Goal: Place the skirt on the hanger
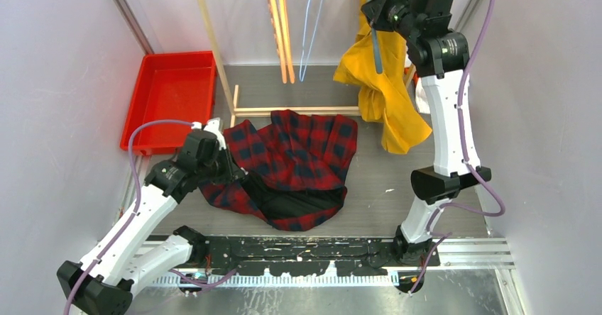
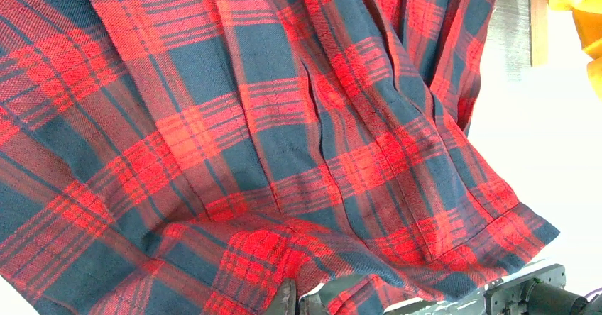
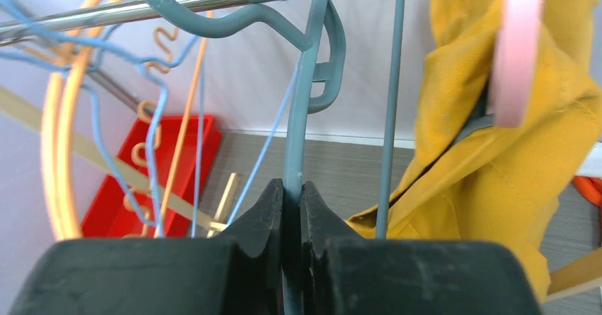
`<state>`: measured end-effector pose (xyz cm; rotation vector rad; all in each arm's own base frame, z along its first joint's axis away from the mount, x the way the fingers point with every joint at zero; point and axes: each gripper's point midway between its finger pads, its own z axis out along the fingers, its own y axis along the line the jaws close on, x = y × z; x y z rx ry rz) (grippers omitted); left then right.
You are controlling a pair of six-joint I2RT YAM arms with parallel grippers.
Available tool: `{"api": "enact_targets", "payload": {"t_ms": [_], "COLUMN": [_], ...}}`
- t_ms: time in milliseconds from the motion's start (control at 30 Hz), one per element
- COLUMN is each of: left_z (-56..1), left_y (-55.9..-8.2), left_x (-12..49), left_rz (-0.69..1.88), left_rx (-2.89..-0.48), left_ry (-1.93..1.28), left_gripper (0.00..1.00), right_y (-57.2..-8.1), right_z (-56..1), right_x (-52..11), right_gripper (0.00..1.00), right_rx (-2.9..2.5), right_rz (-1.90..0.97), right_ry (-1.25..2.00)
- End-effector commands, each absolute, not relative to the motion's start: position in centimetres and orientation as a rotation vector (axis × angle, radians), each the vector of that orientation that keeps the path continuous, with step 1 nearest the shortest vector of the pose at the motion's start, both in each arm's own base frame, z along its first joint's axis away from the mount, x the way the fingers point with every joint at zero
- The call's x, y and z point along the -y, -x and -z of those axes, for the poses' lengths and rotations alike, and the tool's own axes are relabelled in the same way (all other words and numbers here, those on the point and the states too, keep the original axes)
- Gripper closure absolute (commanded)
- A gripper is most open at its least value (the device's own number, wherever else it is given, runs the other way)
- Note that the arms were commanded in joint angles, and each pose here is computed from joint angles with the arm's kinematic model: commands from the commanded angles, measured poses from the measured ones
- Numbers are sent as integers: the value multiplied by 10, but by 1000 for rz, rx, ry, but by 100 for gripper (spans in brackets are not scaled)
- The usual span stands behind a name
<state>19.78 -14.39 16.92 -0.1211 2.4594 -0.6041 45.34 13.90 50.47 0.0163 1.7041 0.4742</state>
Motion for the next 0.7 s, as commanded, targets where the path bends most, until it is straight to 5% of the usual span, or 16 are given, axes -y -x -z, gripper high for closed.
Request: {"api": "enact_targets", "payload": {"t_ms": [0,267,667], "left_z": [-199,-197,-191], "left_y": [-211,-208,-208], "left_x": [154,152,156], "left_rz": [681,678,693], "left_rx": [-2348,-2347,-2361], "left_ry": [90,97,77], "left_gripper": [100,100,100], "right_y": [-400,-358,-301], "right_z": [-588,-615,-526], "right_x": [-147,-157,-144], "right_gripper": [99,99,99], "right_rx": [-1451,-1387,-1597], "right_rz": [-587,-734,-767], "right_ry": [106,134,59]}}
